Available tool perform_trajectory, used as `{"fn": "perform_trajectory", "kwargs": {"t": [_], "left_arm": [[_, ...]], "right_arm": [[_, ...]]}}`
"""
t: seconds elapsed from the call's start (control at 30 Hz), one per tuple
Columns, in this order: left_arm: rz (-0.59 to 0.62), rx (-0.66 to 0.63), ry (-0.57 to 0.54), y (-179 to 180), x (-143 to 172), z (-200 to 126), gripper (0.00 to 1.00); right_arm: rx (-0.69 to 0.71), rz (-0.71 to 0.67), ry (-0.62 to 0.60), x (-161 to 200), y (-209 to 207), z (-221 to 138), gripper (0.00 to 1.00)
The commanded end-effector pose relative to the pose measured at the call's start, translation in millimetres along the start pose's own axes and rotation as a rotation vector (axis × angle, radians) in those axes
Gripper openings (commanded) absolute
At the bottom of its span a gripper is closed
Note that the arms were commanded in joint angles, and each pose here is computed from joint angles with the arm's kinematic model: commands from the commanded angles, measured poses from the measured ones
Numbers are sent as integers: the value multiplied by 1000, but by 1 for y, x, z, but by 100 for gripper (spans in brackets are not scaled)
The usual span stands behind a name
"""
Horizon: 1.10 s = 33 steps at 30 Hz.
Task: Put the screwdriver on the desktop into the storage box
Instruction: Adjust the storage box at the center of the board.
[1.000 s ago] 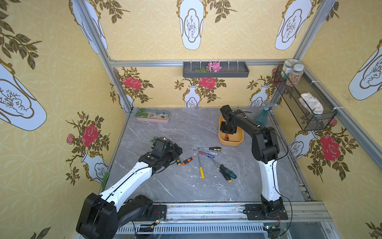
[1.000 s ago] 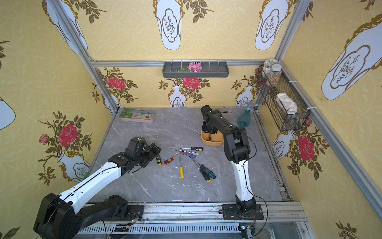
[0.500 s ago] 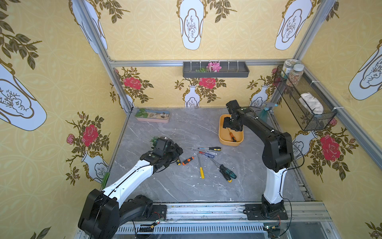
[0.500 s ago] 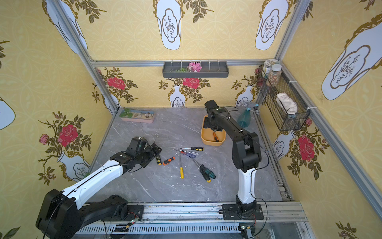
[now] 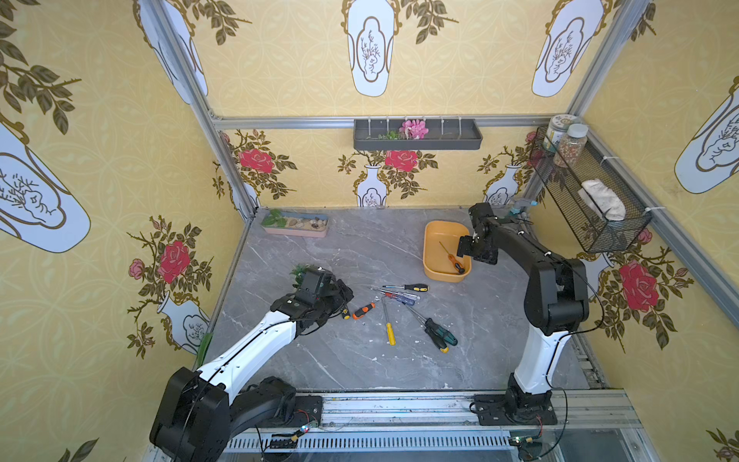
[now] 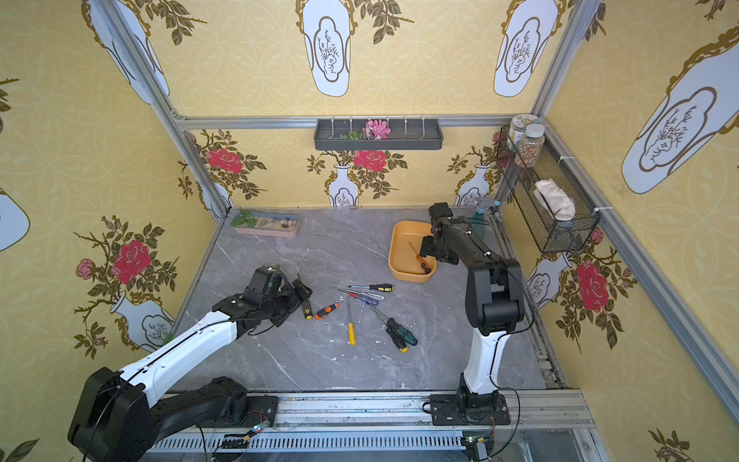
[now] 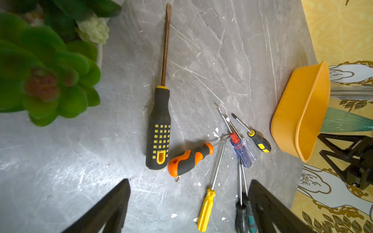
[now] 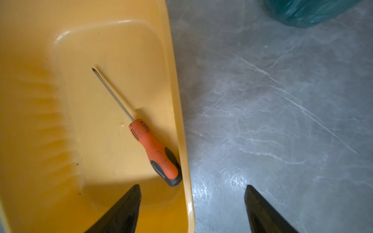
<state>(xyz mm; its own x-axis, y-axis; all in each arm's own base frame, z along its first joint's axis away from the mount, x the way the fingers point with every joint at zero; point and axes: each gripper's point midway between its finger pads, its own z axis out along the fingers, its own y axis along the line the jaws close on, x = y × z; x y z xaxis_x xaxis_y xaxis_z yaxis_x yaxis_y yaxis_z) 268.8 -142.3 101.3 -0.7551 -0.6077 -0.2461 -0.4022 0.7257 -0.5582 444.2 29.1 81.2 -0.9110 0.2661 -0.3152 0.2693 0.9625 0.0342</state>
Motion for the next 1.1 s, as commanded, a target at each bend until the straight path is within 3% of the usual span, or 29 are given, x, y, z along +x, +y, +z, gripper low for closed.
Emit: {"fn": "perform_trajectory", "kwargs": {"t": [0.0,0.47,0.7,0.93,1.07], "left_arm": [[10,-13,-4,6,1,0,93],[2,-25,-2,10,3,0,93],[0,-38,8,16,7,2,93],[-6,-55,28,23,12,7,93],[-9,-63,40,26,14,10,93]], "right_arm": [[-27,-29,18,-1,6,11,73],[-13,-92,63,18,17,25,25],[-27,-156,56,30,37,17,11],[-52,-235,54,47,63,7,6],[-70,-233,50,47,70,5,15]]}}
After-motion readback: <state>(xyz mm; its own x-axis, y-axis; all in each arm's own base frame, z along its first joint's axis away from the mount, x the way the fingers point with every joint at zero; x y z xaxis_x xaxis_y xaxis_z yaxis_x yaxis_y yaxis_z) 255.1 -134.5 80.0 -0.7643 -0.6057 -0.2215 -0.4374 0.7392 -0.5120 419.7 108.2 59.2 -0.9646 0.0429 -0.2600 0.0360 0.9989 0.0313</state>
